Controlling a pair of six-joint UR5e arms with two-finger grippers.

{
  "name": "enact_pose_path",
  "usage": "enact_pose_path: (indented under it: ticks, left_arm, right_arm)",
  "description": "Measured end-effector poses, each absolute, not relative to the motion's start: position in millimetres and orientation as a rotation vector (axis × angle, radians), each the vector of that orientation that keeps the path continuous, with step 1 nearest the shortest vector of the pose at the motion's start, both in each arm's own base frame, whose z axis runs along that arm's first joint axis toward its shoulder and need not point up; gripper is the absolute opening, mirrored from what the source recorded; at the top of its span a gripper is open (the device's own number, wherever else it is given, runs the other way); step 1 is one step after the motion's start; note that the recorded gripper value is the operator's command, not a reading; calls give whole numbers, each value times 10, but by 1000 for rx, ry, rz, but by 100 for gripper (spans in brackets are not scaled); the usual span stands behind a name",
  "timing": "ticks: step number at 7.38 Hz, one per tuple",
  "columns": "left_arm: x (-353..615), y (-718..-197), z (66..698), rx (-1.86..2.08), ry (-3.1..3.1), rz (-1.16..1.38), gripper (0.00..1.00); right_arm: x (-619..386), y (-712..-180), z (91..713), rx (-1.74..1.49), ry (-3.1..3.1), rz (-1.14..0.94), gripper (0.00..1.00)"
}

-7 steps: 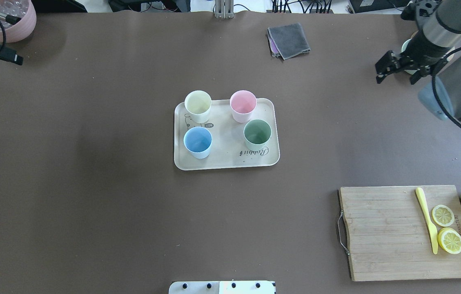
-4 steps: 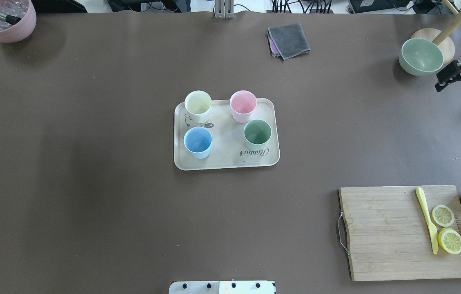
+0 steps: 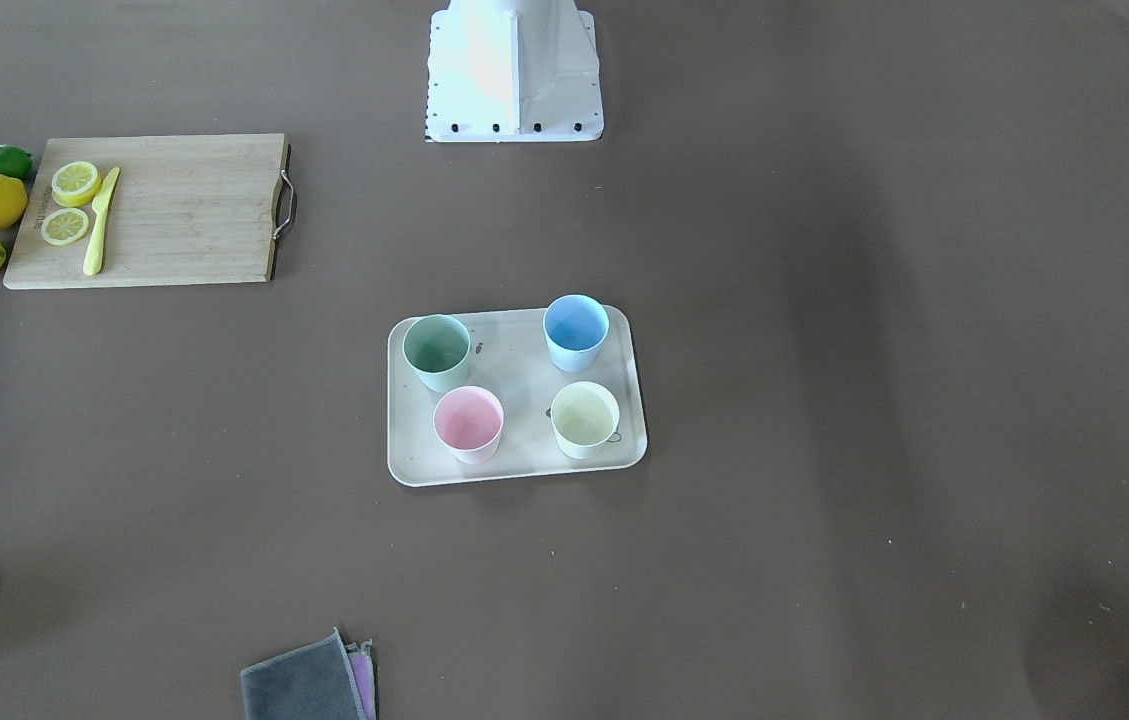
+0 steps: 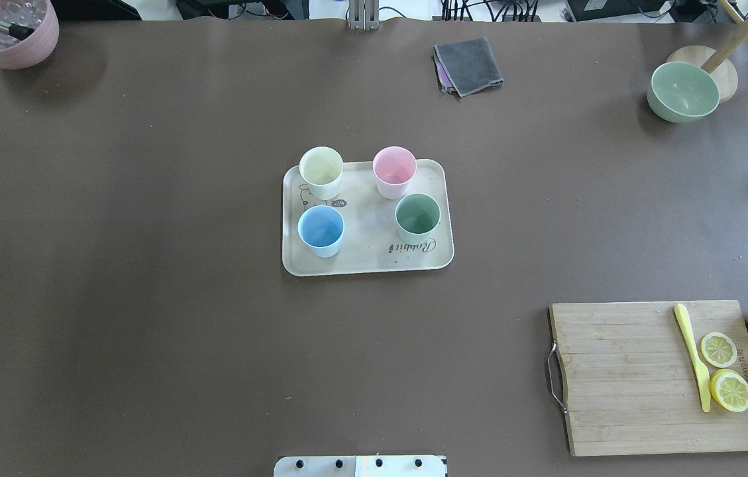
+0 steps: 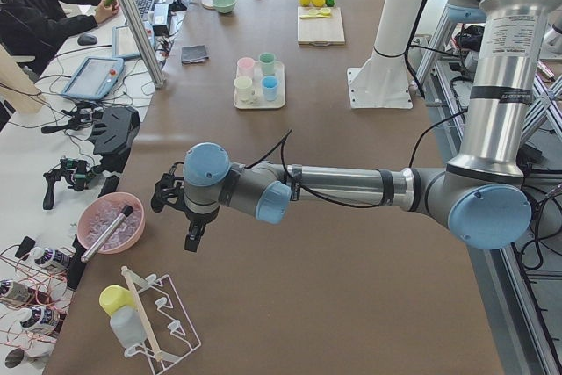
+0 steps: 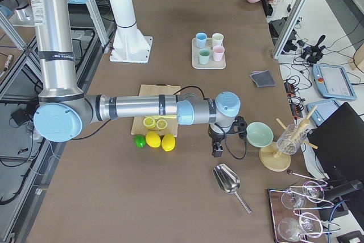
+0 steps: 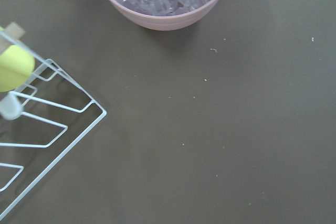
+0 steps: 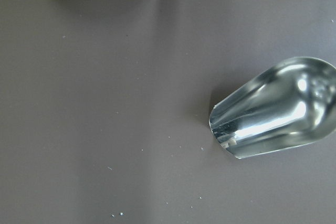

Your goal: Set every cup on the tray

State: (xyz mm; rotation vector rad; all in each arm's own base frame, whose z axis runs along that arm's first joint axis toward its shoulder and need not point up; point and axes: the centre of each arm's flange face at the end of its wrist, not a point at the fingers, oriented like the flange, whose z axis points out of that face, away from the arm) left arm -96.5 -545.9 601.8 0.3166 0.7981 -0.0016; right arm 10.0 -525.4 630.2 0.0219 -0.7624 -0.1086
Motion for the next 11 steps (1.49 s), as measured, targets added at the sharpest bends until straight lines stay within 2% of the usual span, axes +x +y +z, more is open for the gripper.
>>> enact_pose_path:
  ticks: [4, 6, 11]
  left_arm:
    - [-1186, -4830, 5931, 265, 788, -46, 97]
    - [-1162, -4756, 5979, 245, 789, -57, 97]
    - [-1094, -4819, 6001, 227, 766, -78, 98]
  right_arm:
    - [402, -5173, 6322, 22, -767, -68, 100]
    - [451, -5091, 6125, -6, -762, -49, 100]
    - [468, -4968, 6163, -27, -753, -38, 100]
